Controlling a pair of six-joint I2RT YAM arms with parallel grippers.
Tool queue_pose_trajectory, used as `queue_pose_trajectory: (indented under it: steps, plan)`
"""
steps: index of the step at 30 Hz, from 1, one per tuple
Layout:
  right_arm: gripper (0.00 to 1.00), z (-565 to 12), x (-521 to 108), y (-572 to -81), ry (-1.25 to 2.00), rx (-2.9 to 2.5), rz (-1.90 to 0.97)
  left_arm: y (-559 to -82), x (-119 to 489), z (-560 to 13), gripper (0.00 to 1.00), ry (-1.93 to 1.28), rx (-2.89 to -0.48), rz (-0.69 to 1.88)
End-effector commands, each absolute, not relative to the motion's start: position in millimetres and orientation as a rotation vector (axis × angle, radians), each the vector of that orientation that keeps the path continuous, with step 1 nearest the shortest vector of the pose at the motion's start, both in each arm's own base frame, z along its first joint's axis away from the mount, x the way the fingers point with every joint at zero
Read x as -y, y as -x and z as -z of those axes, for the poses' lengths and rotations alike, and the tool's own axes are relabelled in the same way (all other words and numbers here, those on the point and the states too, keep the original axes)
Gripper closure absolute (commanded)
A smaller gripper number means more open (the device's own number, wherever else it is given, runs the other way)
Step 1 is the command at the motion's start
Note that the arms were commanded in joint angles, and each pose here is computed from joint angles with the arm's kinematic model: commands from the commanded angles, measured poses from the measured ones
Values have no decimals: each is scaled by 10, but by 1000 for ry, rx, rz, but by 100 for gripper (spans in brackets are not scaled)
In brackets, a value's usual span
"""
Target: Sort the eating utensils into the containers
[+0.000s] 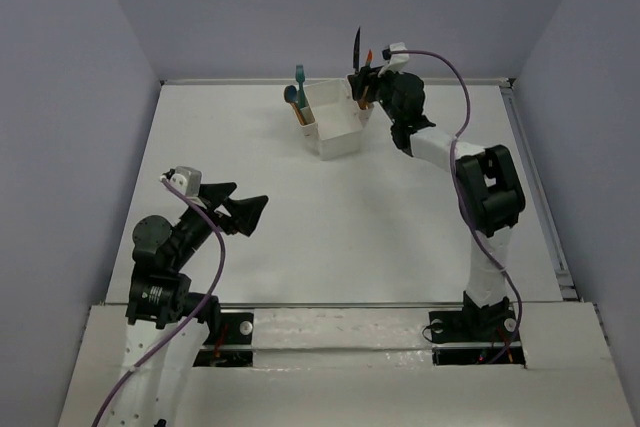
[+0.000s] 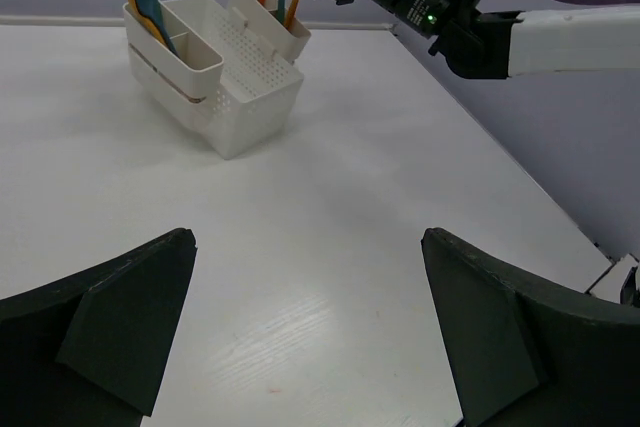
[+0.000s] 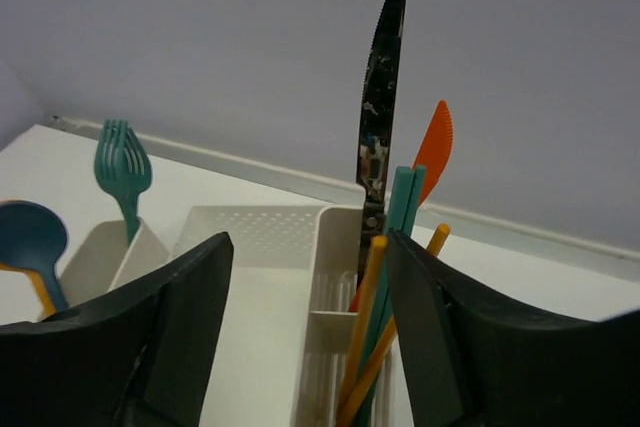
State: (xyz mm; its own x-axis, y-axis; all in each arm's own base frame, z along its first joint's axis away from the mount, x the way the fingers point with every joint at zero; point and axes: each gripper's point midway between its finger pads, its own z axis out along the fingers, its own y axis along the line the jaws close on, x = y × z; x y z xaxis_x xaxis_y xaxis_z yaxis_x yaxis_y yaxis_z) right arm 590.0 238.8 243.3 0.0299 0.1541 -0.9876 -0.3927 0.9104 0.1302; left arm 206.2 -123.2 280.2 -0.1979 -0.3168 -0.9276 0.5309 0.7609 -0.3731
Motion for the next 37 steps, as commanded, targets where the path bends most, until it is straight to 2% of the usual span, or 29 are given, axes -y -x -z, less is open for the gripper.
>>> queue_pose_trajectory:
  steps: [1,4,6,7,9,10,11,13,16,24,29,32,37]
  plan:
    - [28,-3407,-2388,-5571,161,-1288,-528,-2068,1222,-2912,1,-194,-1550,763]
    - [20,-3759,-2338,-5294,139,-1238,-563,-2081,1206,-2913,1,-188,-1550,757]
    - [2,-3790,-2276,-5158,116,-1264,-577,-2097,1181,-2916,1,-178,-1550,748]
    - [0,-4022,-2196,-4994,97,-1234,-587,-2094,1183,-2913,1,-179,-1550,749]
    - [0,-4086,-2121,-4794,54,-1246,-629,-2112,1146,-2923,1,-162,-1545,733]
    - [0,-3918,-2071,-4694,30,-1284,-637,-2112,1137,-2923,1,-156,-1545,730]
    - [0,-4155,-1974,-4449,14,-1240,-661,-2121,1104,-2932,1,-144,-1541,716]
    - [0,-4119,-1793,-4120,-70,-1276,-693,-2113,1075,-2958,1,-131,-1531,701]
    - [0,-3819,-1663,-3824,-167,-1408,-731,-2072,1063,-3014,1,-136,-1505,693]
    - [0,-3357,-1585,-2617,-26,-1599,-871,-2003,913,-3159,1,-60,-1450,635]
    - [0,-3477,-1163,-2066,-65,-1518,-776,-2001,867,-3400,1,14,-1409,661]
    - [0,-3636,-959,-1837,-98,-1426,-746,-1968,876,-3568,1,31,-1365,693]
    - [0,-3493,-860,-1822,-119,-1484,-679,-1968,899,-3686,1,29,-1355,713]
